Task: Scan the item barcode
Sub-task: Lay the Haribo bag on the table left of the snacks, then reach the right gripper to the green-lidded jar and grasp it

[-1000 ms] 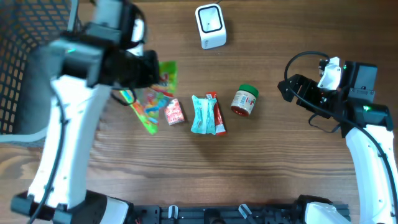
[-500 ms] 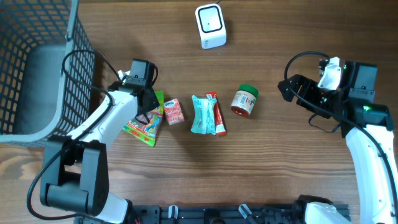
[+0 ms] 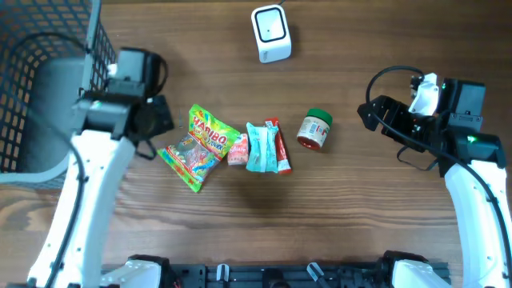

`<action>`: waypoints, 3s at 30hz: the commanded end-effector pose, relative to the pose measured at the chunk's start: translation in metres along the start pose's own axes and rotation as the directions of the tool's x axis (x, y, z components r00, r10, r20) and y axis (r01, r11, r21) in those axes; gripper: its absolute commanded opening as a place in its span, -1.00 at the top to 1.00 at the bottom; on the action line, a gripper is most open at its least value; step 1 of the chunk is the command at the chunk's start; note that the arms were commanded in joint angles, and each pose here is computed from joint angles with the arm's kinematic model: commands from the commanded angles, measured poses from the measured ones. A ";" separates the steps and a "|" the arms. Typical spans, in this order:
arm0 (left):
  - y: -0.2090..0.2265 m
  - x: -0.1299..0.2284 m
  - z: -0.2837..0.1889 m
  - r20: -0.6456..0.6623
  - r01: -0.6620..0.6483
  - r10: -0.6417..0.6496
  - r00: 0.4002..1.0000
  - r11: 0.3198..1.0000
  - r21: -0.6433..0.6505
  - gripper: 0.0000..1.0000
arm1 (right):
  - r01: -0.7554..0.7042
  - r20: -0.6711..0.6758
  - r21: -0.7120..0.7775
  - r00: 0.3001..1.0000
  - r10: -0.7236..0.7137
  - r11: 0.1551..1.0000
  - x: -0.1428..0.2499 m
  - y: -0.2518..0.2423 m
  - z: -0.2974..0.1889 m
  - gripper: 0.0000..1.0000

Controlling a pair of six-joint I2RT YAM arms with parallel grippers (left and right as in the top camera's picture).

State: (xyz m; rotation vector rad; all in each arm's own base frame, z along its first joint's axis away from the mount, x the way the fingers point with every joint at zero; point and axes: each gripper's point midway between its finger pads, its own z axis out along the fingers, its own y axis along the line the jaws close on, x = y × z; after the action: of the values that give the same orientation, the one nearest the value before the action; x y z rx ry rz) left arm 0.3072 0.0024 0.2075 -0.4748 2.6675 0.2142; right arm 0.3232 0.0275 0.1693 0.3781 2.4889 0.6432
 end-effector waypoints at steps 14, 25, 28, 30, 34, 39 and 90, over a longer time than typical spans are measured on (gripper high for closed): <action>-0.024 -0.025 -0.006 0.057 0.039 -0.051 0.997 0.978 0.205 -0.27 | -0.002 0.011 0.001 1.000 0.002 1.000 -0.005 0.001 -0.001 -1.00; -0.036 -0.021 -0.004 0.059 0.009 -0.023 0.998 0.975 0.220 -1.00 | -0.084 0.021 0.009 0.996 0.084 0.996 -0.007 0.000 -0.002 -1.00; -0.036 -0.021 -0.004 0.059 0.009 -0.023 0.998 0.975 0.220 -1.00 | -0.133 0.005 0.010 0.991 0.133 0.991 -0.003 -0.001 -0.002 -0.57; -0.036 -0.021 -0.004 0.059 0.010 -0.023 0.998 0.975 0.220 -1.00 | -0.151 -0.025 0.101 0.988 0.154 0.983 0.005 -0.012 -0.009 -0.49; -0.036 -0.021 -0.004 0.059 0.010 -0.023 0.998 0.975 0.220 -1.00 | -0.124 -0.134 0.134 0.981 0.142 0.983 -0.015 0.015 -0.039 -0.66; -0.036 -0.021 -0.004 0.059 0.010 -0.023 0.998 0.975 0.220 -1.00 | -0.025 -0.285 0.112 0.957 0.056 0.993 -0.027 0.049 0.022 -0.86; -0.036 -0.021 -0.004 0.059 0.010 -0.023 0.998 0.975 0.220 -1.00 | 0.183 -0.120 0.359 0.982 -0.149 0.915 -0.043 0.055 0.077 -0.15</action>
State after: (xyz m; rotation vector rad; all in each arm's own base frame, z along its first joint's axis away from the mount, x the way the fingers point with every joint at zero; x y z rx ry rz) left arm 0.3367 -0.0238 0.2203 -0.4249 2.5761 -0.0673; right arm 0.4009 0.0982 0.1318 0.3081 2.7937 0.2625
